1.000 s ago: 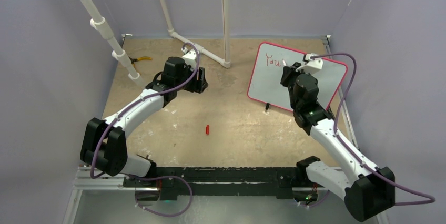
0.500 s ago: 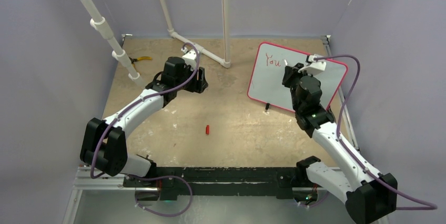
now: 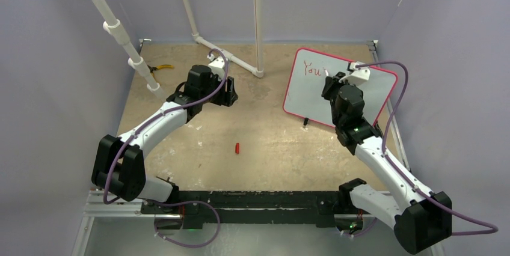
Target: Write a sentence on the whiteboard
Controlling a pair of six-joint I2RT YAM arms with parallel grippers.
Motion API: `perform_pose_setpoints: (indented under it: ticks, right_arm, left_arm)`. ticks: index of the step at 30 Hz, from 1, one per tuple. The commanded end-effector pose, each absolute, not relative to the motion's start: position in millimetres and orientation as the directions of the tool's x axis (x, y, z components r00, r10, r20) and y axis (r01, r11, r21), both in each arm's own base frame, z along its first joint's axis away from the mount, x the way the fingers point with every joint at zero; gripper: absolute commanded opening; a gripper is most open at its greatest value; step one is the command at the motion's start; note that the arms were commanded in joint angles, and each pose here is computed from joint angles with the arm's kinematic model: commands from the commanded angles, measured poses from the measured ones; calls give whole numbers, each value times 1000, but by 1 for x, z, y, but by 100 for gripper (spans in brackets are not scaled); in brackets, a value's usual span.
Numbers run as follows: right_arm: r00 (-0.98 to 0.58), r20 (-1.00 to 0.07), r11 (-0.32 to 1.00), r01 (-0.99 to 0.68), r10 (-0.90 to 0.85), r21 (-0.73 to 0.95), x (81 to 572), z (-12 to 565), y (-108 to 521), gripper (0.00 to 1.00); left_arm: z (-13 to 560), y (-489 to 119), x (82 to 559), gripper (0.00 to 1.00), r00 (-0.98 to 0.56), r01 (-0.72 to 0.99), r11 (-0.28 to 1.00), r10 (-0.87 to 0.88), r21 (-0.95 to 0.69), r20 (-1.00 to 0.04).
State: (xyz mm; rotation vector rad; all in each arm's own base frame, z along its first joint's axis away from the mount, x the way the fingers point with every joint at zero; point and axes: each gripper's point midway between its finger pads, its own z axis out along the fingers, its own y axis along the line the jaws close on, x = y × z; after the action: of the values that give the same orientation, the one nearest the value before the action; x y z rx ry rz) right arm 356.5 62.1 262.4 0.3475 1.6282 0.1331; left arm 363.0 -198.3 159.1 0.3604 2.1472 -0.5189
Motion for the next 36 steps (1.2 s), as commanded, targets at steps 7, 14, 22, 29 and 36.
perform_pose_setpoints:
  ticks: [7, 14, 22, 29, 36]
  right_arm:
    - [-14, -951, 933, 196, 309, 301, 356, 271, 51, 0]
    - [-70, -945, 935, 186, 320, 303, 351, 251, 55, 0]
    - [-108, -934, 929, 189, 341, 317, 349, 233, 58, 0]
    - [-82, -933, 926, 180, 351, 332, 350, 244, 59, 0]
    - [-38, -932, 923, 162, 359, 349, 354, 260, 60, 0]
  left_arm:
    - [174, -200, 365, 56, -538, 451, 864, 63, -224, -841]
    - [174, -201, 364, 56, -539, 454, 861, 61, -229, -840]
    - [174, -202, 364, 56, -540, 457, 859, 60, -232, -840]
    - [175, -202, 363, 56, -539, 458, 858, 59, -234, -840]
    - [175, -202, 363, 56, -539, 459, 858, 60, -233, -840]
